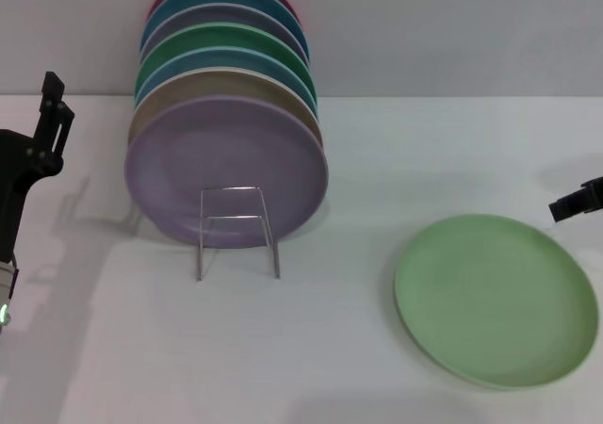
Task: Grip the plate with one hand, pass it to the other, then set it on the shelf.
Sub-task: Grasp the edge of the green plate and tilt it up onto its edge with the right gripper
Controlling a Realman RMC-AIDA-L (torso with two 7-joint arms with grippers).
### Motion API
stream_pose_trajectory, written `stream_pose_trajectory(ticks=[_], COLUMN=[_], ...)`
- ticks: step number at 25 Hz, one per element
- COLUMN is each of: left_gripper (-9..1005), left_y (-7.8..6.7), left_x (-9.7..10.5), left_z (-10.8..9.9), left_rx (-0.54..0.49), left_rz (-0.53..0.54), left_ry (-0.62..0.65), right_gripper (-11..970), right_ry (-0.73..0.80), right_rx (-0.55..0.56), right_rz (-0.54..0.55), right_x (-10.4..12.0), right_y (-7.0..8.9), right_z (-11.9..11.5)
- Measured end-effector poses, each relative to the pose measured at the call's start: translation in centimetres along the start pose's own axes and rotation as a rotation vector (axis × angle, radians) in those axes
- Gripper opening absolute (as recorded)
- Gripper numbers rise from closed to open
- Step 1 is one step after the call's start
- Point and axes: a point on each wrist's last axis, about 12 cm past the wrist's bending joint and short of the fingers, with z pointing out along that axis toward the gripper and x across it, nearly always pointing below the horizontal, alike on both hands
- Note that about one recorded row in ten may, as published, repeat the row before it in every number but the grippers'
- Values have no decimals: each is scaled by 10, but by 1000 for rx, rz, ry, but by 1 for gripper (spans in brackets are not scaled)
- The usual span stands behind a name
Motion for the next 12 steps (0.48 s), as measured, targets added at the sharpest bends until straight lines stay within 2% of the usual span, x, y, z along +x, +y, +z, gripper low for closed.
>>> stream_pose_trajectory(ticks=[5, 12], left_gripper=[724, 724], left_y=[1, 3], left_x=[-1, -1], left_z=[0, 0], left_rx=[0, 0], left_rz=[3, 12], left_ry=[-6, -11], right_gripper=[432, 425], right_ry=[43, 111], right_rx=[6, 8], right_rz=[25, 90], right_x=[3, 18], right_y=[1, -4], right_z=[1, 14])
